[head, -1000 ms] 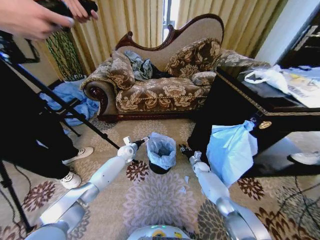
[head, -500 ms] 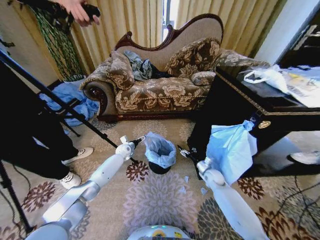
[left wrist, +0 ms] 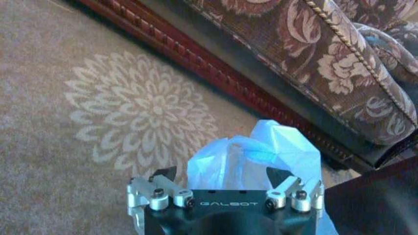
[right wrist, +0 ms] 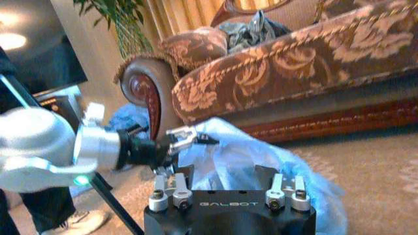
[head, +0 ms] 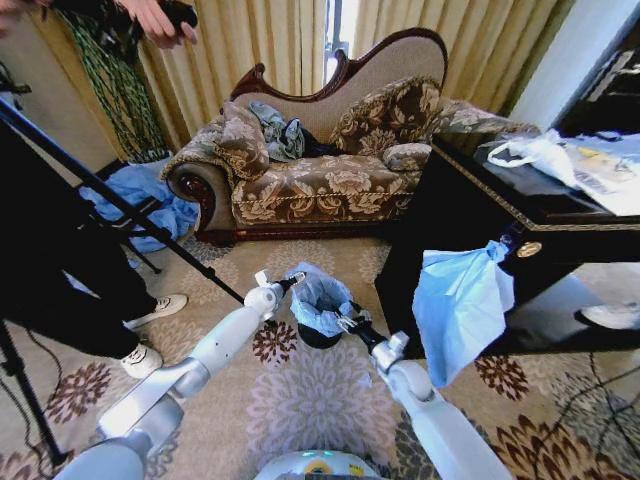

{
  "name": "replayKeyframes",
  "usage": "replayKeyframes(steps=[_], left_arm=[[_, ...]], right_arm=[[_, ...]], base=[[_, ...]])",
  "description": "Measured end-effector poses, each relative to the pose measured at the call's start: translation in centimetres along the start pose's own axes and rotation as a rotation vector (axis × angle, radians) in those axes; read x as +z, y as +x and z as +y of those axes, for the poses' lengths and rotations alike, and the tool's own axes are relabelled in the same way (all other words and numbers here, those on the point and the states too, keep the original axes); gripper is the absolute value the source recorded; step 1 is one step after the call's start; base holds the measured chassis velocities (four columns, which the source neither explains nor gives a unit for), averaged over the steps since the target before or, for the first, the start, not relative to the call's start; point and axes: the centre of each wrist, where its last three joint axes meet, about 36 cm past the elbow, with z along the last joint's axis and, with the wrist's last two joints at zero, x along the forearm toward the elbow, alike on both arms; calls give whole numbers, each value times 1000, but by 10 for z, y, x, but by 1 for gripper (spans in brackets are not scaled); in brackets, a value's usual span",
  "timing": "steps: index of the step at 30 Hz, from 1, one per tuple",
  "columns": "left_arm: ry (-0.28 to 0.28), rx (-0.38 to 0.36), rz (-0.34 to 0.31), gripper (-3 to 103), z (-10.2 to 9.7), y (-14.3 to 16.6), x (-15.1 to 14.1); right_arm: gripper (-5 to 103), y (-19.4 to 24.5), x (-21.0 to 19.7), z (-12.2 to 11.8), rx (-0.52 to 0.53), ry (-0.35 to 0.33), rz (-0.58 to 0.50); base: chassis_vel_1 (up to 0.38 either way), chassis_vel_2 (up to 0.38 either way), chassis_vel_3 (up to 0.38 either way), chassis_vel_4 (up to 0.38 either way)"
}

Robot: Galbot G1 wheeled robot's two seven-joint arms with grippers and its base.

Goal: Place a garbage bag over the trash bin.

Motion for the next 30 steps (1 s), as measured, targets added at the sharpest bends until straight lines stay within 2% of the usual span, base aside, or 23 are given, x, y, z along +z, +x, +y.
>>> replayKeyframes(steps=[2,4,6,10,13,14,16,17,19,25,30], left_arm=[[9,-5,-7,98,-1,-1,-5],[14,-5,-9,96,-1,-2,-8],[16,-4,-10,95,-1,-1,-8],[12,9,-10,94,-4,4,-10],[13,11,-11,94,-3,6,-12],[13,12,-13,94,-3,7,-13],[13,13,-15,94,-3,8,-15],[14,15,-18,94,-3,9,-16],[16,20,-22,94,-3,11,-18],[24,35,-28,94,-5,17,-19],[17,66,-19,94,-15,22,-18]], right_arm=[[49,-21,12,5,4,6,22],[38,-42,21,9,5,11,25],[38,-54,24,12,7,15,18],[17,-100,27,13,29,26,-11],[12,-120,26,6,55,18,-22],[6,-128,26,3,70,13,-21],[6,-133,27,0,81,8,-17],[1,-138,28,-2,91,3,-13],[0,-146,26,-4,103,-6,-15],[0,-157,23,-7,129,-3,-33],[0,-158,22,-23,179,1,-51]], base=[[0,0,0,0],[0,0,0,0],[0,0,0,0],[0,0,0,0],[0,0,0,0],[0,0,0,0],[0,0,0,0],[0,0,0,0],[0,0,0,0],[0,0,0,0],[0,0,0,0]])
